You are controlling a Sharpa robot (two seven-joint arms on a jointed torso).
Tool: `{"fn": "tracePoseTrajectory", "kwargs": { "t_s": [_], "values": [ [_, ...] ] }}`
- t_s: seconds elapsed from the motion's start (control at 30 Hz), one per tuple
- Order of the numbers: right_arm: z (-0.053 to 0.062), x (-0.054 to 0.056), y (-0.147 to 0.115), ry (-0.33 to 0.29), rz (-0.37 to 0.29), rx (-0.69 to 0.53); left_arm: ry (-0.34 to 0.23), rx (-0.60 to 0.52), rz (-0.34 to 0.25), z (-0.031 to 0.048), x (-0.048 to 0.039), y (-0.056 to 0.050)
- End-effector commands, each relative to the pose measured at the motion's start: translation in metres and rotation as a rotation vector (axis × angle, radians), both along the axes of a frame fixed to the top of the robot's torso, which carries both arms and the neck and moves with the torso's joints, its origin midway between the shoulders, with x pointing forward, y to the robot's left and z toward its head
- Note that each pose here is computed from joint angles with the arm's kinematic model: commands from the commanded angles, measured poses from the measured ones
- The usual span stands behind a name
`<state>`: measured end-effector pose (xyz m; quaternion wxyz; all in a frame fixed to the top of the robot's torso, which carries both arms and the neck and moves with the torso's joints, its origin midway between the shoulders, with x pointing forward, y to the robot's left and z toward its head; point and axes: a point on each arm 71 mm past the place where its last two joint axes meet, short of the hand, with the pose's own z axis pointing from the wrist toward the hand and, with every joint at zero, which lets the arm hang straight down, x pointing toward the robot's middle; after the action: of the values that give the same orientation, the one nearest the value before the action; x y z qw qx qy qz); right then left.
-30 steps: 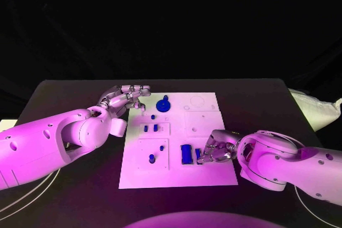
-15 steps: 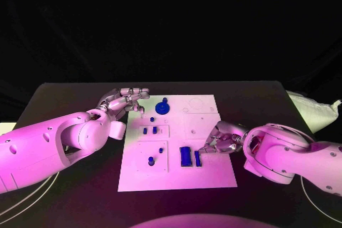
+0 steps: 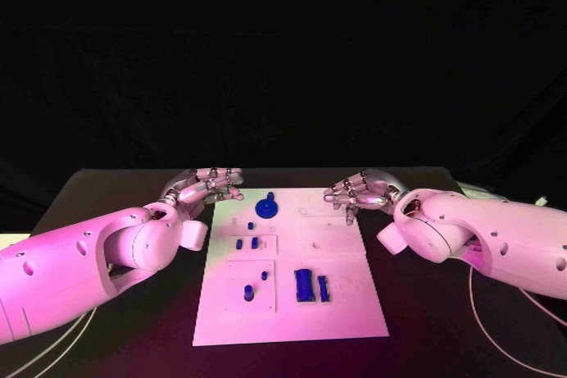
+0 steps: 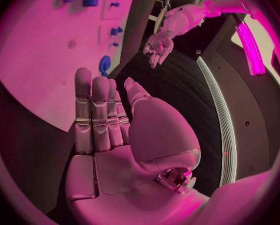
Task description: Assemble the parts on the task board
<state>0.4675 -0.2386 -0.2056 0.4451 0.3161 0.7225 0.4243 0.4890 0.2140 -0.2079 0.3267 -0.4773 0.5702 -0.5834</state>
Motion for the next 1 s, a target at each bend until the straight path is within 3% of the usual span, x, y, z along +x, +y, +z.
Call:
{"fn": "tracePoseTrajectory", "kwargs": {
  "t_s": [0.03, 0.23, 0.4, 0.43, 0.6, 0.83, 1.0],
  "values": [
    [0.005, 0.016, -0.001, -0.022, -0.049, 0.309, -0.011, -0.018, 0.058, -0.0009, 0.0040, 0.003],
    [0.002, 0.042, -0.002, -0.042, -0.078, 0.415, -0.036, -0.011, 0.126, -0.0032, 0.0121, 0.003],
    [0.000, 0.051, 0.000, -0.054, -0.082, 0.451, -0.051, 0.000, 0.162, -0.0041, 0.0164, 0.002],
    [-0.003, 0.050, -0.004, -0.039, -0.112, 0.339, -0.018, 0.003, 0.102, -0.0062, 0.0144, -0.001],
    [-0.004, 0.048, -0.001, -0.047, -0.125, 0.349, -0.024, 0.012, 0.116, -0.0072, 0.0122, -0.002],
    [-0.009, 0.035, 0.013, -0.086, -0.190, 0.390, -0.053, 0.052, 0.182, -0.0114, 0.0015, -0.008],
    [-0.014, 0.018, 0.029, -0.127, -0.274, 0.426, -0.093, 0.102, 0.260, -0.0147, -0.0124, -0.015]
  ]
}}
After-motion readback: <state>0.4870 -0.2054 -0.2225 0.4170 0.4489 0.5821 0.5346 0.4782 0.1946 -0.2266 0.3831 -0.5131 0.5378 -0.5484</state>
